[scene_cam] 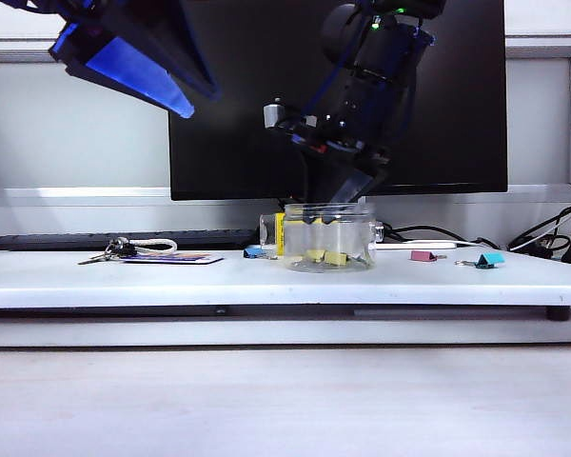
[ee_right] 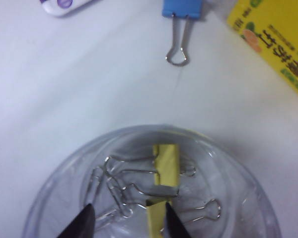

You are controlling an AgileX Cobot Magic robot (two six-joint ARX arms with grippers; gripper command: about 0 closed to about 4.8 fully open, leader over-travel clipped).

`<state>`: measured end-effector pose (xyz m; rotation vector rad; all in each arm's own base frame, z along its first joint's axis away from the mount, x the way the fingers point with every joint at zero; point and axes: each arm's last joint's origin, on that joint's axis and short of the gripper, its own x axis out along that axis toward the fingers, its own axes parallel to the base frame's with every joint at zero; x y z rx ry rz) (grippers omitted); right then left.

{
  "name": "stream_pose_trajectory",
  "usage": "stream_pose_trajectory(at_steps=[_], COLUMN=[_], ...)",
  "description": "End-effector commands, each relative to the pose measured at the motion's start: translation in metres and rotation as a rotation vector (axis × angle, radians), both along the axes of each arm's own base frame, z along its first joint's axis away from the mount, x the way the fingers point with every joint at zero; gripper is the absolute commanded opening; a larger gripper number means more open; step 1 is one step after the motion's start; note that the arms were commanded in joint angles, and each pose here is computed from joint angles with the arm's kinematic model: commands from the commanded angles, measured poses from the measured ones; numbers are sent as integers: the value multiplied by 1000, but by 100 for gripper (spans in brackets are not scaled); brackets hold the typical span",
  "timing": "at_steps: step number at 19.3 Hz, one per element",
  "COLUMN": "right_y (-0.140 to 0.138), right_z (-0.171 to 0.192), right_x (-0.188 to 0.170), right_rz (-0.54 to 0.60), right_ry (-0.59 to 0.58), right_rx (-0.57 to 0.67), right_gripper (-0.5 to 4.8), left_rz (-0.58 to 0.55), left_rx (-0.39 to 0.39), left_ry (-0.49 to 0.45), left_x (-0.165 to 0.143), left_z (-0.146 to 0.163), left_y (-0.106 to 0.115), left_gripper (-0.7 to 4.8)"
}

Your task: Take the clips out of the round transparent plastic box and place them on the table.

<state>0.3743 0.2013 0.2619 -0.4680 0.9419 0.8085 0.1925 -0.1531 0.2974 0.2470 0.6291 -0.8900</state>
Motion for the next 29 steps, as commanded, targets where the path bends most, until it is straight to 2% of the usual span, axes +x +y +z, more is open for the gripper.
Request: stream_pose_trajectory(at_steps=[1,9,15,21,29], right_y=[1,5,4,1,-2], right_z=[-5,-22,-22,-9,-22], right_x=[3,13,16,17,20], right_rz=[34,42,28,40,35], right_ry=[-7,7,-15,-24,17], right_rx=[-17,-51,-139,-170,-211], right_gripper=[181,181,181,190,190], left_rz=[-10,-10,-16,-25,-26], left_rx=[-13,-16,-11,-4,-3], left_ry=[-14,-18,-26,-36,-34], left_x=[0,0,0,0,0], left_z=[3,3,3,3,3], left_y=[-1,-1,-1,-1,-1], left_gripper=[218,218,215,215,215])
